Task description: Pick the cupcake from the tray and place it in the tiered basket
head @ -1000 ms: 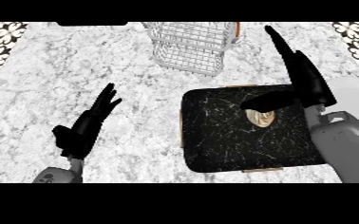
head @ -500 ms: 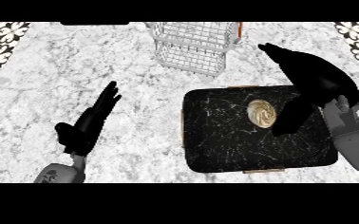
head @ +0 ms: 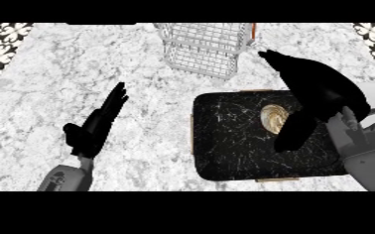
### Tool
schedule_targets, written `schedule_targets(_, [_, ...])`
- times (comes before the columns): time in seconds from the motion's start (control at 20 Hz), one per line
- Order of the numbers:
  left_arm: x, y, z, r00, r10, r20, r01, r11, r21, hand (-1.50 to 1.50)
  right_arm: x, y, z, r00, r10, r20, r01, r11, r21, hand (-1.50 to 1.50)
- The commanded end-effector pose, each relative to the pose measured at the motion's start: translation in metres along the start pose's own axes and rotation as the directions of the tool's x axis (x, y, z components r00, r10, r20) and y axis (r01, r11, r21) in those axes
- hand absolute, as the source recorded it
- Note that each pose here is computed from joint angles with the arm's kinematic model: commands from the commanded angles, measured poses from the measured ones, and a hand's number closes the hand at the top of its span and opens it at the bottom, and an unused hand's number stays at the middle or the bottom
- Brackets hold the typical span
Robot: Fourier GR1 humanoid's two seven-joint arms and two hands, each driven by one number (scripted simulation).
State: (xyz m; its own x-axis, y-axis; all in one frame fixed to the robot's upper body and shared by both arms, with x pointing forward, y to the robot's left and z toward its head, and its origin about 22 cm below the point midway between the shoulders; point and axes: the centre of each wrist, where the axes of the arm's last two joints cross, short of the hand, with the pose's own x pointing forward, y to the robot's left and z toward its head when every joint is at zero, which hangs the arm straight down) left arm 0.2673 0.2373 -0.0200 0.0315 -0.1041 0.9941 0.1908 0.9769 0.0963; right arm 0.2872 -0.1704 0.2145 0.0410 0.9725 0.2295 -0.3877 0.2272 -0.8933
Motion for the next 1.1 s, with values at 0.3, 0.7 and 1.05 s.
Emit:
schedule_targets(0.3, [0.0, 0.002, 0.0, 1.0, 0.002, 0.003, -0.002, 1.0, -0.008, 0.0, -0.018, 0.046, -0.019, 0.941, 0.135, -0.309, -0.127, 0.991, 0.046, -1.5])
schedule_targets(0.7, [0.01, -0.004, 0.016, 1.0, -0.004, 0.012, 0.004, 1.0, -0.009, 0.0, -0.034, 0.069, -0.033, 0.955, 0.058, -0.291, -0.047, 0.998, 0.043, -1.5])
schedule_targets(1.05, [0.004, 0.005, 0.011, 1.0, -0.004, 0.014, 0.004, 1.0, -0.004, 0.0, -0.058, 0.097, -0.039, 0.929, 0.072, -0.364, -0.054, 0.997, 0.057, -1.5])
